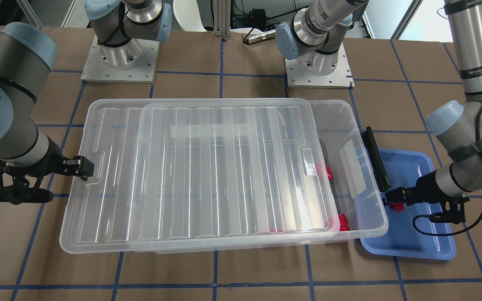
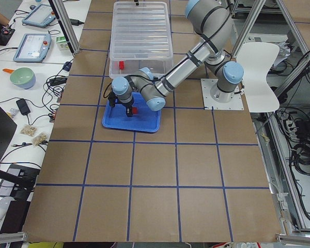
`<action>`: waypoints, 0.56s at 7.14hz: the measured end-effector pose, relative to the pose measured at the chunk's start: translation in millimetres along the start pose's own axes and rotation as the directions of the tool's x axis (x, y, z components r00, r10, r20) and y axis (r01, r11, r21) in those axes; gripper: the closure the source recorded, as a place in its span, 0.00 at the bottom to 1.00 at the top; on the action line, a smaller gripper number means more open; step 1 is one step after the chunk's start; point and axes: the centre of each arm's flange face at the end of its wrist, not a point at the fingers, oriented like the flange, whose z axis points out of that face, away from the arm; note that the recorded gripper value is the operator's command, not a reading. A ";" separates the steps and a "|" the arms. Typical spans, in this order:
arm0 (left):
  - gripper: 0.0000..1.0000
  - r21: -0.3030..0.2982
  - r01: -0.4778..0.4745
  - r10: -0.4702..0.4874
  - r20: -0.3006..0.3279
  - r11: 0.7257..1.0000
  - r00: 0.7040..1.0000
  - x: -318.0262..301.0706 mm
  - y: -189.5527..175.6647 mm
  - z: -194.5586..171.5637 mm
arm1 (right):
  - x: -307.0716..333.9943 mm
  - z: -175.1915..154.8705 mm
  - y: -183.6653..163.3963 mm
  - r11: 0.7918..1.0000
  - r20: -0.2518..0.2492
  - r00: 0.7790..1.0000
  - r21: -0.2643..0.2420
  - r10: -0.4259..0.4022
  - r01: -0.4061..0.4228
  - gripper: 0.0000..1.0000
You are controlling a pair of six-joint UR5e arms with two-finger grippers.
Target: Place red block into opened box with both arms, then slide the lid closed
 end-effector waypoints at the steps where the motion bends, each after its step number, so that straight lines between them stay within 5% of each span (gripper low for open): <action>1: 0.46 -0.004 0.017 -0.017 0.001 1.000 1.000 -0.3 0.6 0.4 | 13.1 1.5 -0.1 1.000 0.000 1.000 -0.005 0.003 -0.003 0.00; 2: 0.79 -0.010 0.022 -0.022 0.006 1.000 1.000 -1.1 1.4 0.8 | 24.6 3.2 -0.1 1.000 0.003 1.000 -0.010 0.004 -0.004 0.00; 3: 1.00 -0.022 0.023 -0.022 0.021 1.000 1.000 -2.6 2.7 1.3 | 31.3 4.2 -0.3 1.000 0.003 1.000 -0.011 -0.006 0.006 0.00; 4: 1.00 -0.031 0.022 -0.021 0.037 0.999 0.999 -3.6 4.4 0.3 | 35.2 4.7 -0.3 1.000 0.001 1.000 -0.012 -0.016 0.016 0.00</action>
